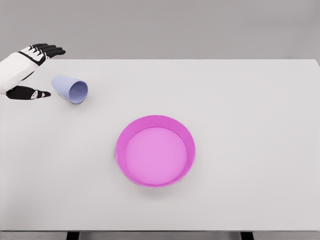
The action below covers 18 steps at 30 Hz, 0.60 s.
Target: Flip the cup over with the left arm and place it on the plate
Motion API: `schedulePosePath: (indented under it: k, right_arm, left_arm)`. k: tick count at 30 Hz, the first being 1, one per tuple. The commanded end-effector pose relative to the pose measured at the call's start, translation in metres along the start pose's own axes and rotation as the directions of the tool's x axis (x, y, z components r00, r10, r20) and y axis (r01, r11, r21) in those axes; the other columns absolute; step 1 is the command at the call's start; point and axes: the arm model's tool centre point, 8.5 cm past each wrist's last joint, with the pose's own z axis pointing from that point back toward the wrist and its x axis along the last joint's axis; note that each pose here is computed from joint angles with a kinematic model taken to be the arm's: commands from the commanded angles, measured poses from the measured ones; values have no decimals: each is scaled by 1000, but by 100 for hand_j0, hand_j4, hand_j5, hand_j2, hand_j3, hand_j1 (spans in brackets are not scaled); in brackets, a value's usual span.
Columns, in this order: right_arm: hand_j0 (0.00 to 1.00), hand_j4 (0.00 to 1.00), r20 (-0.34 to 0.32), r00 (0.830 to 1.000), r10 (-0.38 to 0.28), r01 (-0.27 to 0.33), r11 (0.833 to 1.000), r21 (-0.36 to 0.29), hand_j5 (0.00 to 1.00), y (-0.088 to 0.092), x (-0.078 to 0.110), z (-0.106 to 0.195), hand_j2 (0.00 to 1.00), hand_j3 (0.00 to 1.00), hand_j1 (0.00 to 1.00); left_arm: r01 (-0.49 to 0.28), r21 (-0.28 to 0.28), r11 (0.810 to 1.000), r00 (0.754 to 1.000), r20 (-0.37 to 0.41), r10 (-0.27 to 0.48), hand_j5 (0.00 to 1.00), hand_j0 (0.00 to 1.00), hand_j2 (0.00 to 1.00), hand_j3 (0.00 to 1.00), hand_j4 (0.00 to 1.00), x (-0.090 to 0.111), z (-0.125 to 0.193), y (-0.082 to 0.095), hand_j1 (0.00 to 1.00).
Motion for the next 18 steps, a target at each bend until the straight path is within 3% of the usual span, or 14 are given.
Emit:
schedulePosePath:
  k: [1, 12, 15, 18]
  right_arm:
    - [100, 100, 0, 1000, 1, -1, 1000, 0, 100, 0, 0, 0, 100, 100, 100]
    - [100, 100, -3, 1000, -2, 2, 1000, -1, 100, 0, -2, 0, 100, 100, 100]
    - [100, 100, -3, 1000, -2, 2, 1000, -1, 100, 0, -2, 0, 100, 100, 100]
    - [100, 100, -3, 1000, -2, 2, 1000, -1, 100, 0, -2, 0, 100, 100, 100]
  left_arm:
    - [-3, 1, 1000, 1000, 0, 3, 100, 100, 100, 100, 100, 0, 0, 0, 100]
    - [40, -24, 999, 999, -5, -41, 100, 100, 100, 100, 100, -1, -1, 0, 100]
    - [90, -98, 991, 996, -5, -91, 100, 100, 100, 100, 100, -1, -3, -4, 100]
    - [105, -125, 987, 994, -4, -106, 100, 100, 100, 100, 100, -3, -9, -12, 100]
